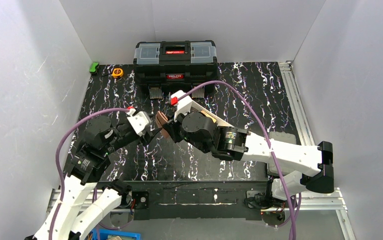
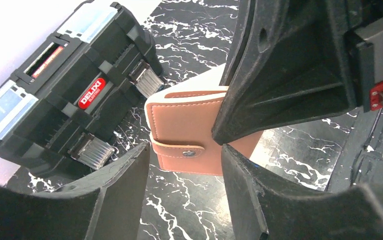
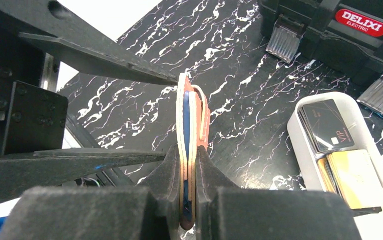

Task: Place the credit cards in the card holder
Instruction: Open the card holder at the center of the board.

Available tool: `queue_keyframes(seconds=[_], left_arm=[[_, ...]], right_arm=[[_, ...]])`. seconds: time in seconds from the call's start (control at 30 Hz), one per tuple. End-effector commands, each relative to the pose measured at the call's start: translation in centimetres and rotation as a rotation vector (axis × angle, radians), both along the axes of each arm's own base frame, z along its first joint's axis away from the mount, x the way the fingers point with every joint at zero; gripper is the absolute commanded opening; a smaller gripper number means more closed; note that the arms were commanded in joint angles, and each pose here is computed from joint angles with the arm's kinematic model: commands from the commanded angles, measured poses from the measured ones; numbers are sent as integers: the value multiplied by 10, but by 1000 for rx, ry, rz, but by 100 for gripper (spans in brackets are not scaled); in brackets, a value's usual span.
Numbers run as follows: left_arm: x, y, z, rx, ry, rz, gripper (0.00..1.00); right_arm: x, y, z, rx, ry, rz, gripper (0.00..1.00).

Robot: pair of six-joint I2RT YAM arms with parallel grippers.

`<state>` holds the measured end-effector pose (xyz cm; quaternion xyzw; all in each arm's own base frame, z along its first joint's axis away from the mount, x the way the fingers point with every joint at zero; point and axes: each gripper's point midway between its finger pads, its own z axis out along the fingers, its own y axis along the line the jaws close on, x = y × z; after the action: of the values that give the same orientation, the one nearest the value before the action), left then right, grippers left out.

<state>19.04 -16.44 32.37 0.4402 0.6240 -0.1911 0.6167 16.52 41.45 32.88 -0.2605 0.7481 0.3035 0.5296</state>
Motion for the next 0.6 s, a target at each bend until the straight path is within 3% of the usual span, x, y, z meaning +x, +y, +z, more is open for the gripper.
queue_keyframes(seconds=[0.0, 0.27, 0.57], left_arm=[[3, -3, -10, -4, 69, 10, 53], [17, -7, -13, -103, 255, 115, 46], [31, -4, -1, -97, 158, 142, 35]], right_arm=[[-3, 2, 36, 128, -12, 10, 1], [-8, 5, 40, 145, -17, 46, 1], [-21, 14, 38, 157, -4, 128, 1]])
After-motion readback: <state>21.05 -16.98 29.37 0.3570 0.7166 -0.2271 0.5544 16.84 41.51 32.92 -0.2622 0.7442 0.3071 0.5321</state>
